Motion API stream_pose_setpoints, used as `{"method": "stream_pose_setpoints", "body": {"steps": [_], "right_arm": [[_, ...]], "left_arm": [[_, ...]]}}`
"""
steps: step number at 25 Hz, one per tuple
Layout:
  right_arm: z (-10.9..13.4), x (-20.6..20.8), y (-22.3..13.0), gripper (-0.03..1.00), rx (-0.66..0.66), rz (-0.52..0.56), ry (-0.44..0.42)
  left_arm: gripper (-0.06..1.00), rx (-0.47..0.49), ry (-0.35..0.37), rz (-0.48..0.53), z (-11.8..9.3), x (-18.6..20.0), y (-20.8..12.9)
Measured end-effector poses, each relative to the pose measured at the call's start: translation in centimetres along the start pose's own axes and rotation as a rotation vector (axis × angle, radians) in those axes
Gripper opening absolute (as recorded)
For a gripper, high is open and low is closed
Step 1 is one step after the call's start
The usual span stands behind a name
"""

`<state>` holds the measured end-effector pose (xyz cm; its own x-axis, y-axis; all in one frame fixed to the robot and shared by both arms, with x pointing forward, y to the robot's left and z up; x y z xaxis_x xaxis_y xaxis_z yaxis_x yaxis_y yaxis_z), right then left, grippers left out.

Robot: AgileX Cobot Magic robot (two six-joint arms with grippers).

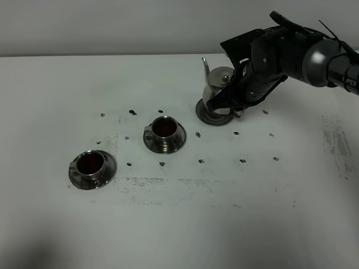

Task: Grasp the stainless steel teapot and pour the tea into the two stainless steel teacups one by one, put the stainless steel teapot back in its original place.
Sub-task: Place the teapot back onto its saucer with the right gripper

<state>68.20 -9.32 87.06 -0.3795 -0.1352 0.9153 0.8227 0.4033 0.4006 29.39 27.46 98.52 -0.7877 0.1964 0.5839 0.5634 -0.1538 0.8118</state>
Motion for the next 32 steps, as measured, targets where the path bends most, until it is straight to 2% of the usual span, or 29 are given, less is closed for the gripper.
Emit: {"method": "stream_pose_setpoints", "body": {"steps": [26,28,32], "right_arm": [[0.3,-1.4,-0.5,0.17,-0.018,0.021,0.016],[0.3,-1.4,-0.6,0.19,-0.018,0.027,0.017],[0.3,-1.4,-0.8,0.39,-0.018,0.036,0.016]], "left_arm": [[0.33,0.0,0.0,0.0,0.0,0.0,0.0],[0.33,0.0,0.0,0.0,0.0,0.0,0.0],[0.33,0.0,0.0,0.0,0.0,0.0,0.0]]}}
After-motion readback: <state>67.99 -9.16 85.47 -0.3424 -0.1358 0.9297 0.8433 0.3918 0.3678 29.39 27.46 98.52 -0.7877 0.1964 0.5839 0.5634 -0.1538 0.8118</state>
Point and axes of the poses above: a point on each arm's last joint axis where the gripper is mounted, x pointing back along that axis away from the gripper, z along the wrist's bending axis when the last joint is at zero, y = z × x, the point moved 8 cm from there along -x, pointing out along that axis toward the gripper, and after that the axes turned 3 degrees about -x, right-handed, at the moved point
